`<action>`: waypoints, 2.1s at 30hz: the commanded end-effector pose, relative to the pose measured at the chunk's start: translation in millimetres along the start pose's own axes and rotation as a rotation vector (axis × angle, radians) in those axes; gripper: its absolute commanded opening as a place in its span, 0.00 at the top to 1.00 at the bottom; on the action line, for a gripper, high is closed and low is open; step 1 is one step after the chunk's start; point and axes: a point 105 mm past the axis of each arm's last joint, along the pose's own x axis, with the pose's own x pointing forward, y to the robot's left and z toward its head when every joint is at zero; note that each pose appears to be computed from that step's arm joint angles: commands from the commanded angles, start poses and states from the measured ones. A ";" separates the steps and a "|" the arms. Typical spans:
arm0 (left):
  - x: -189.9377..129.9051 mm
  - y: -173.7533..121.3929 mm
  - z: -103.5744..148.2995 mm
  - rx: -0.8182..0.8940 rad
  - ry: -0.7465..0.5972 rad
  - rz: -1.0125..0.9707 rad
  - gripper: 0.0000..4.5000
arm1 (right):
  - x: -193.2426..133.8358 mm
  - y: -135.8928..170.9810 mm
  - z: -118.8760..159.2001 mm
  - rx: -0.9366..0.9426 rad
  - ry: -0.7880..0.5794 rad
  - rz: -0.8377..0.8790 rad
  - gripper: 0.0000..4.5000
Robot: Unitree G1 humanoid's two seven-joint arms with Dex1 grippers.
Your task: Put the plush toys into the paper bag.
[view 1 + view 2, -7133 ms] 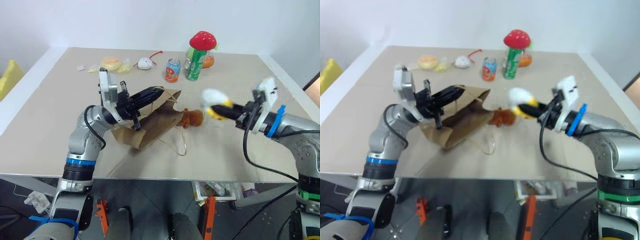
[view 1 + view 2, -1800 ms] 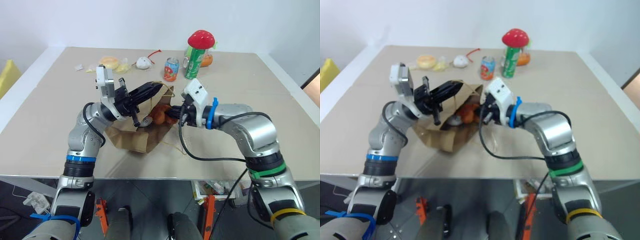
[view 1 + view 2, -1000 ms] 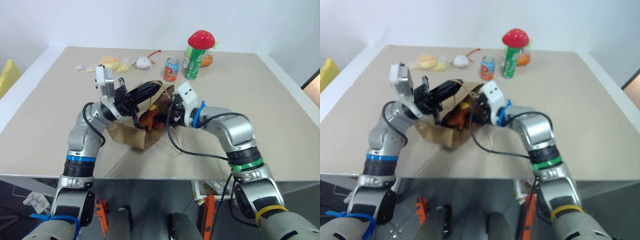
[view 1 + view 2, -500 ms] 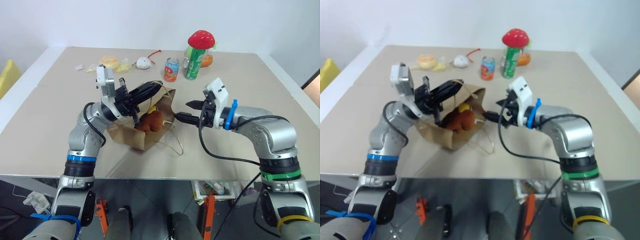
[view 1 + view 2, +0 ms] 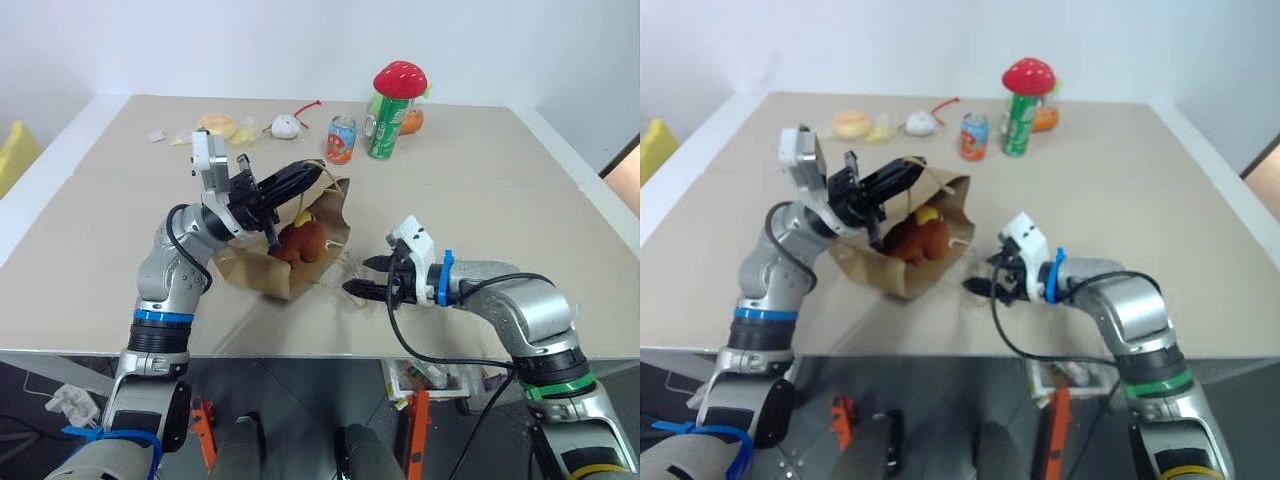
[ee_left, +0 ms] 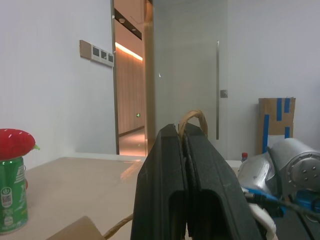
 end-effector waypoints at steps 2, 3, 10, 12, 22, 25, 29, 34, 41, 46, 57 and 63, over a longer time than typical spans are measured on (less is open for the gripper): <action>5.1 -1.4 14.6 0.050 -0.031 -0.019 1.00 | 14.1 -18.6 -6.4 -0.032 0.039 -0.099 0.10; 5.0 -1.3 14.7 0.051 -0.031 -0.018 1.00 | 15.9 -20.3 -8.0 -0.034 0.046 -0.106 0.10; 4.4 -1.5 14.9 0.054 -0.030 -0.014 1.00 | 21.3 -21.6 -7.1 -0.041 0.041 -0.100 0.43; 4.3 -1.2 14.7 0.054 -0.029 -0.013 1.00 | 21.3 -21.0 -5.8 -0.044 0.037 -0.094 0.63; 2.6 2.2 12.6 0.048 -0.026 0.008 1.00 | 1.6 -27.1 12.2 -0.041 -0.035 -0.101 0.99; 2.5 7.2 12.5 0.032 -0.034 0.040 1.00 | -18.4 -22.7 43.7 -0.030 -0.150 -0.053 0.99; 4.4 22.3 21.9 -0.050 -0.103 0.131 1.00 | -48.2 0.1 94.2 -0.062 -0.338 0.078 0.99; 3.7 45.2 41.0 -0.158 -0.221 0.252 1.00 | -58.6 17.0 120.7 -0.081 -0.428 0.150 0.99; -1.8 65.9 19.3 -0.344 -0.131 0.414 1.00 | -42.8 15.8 124.8 -0.056 -0.424 0.114 0.99; -8.2 62.7 -13.0 -0.361 0.044 0.440 1.00 | -30.9 -0.3 124.0 0.007 -0.401 0.019 0.99; -16.4 74.8 -14.4 -0.396 0.050 0.515 0.85 | -28.5 -15.2 134.3 0.030 -0.410 -0.089 1.00; -12.9 74.2 -2.8 -0.439 -0.001 0.481 0.45 | -29.5 -21.0 131.9 0.030 -0.397 -0.112 0.78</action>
